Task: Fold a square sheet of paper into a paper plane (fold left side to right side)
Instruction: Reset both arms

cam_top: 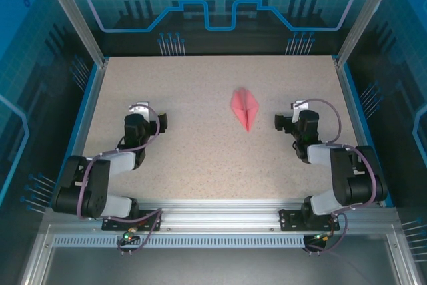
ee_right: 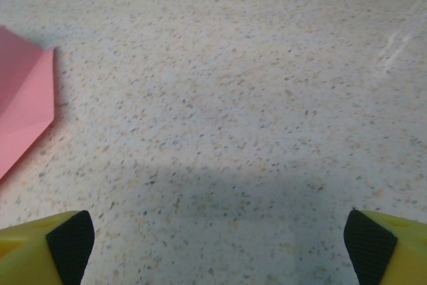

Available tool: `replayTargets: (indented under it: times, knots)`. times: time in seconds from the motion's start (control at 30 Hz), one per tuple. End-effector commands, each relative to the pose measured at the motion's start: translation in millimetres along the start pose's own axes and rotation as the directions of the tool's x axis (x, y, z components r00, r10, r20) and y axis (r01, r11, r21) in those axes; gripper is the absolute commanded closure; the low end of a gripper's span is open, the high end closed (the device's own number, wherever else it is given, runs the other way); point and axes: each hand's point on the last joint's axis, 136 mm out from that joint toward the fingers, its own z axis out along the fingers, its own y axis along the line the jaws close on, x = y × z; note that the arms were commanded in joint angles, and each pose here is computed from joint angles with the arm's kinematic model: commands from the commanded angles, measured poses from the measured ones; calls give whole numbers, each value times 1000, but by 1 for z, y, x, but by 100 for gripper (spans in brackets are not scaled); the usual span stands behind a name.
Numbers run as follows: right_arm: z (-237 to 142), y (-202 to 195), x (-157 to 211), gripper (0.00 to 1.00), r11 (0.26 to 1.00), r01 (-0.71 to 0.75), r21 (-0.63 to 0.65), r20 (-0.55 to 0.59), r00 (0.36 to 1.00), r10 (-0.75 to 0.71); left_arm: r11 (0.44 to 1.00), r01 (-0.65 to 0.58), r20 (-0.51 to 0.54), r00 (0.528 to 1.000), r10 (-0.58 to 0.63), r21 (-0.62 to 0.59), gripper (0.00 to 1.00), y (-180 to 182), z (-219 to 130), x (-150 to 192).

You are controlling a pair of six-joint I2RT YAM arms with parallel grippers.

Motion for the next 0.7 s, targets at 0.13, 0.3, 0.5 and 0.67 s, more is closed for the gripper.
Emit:
replayTargets:
  times: [0.13,0.3,0.5,0.67]
  knots:
    - [-1,9,-19,0,998,31,-48,95,995,-26,995,10,-7,1000,-9,99,1,-6,17,0]
    - [0,10,-20,0,998,37,-42,97,995,-33,995,10,-5,1000,-9,96,1,-5,17,0]
    - [0,12,-20,0,998,47,-43,92,995,-43,995,10,-5,1000,-9,96,1,-5,17,0]
    - [1,18,-19,0,995,62,-84,84,995,-55,995,10,-4,1000,-9,96,1,-5,17,-1]
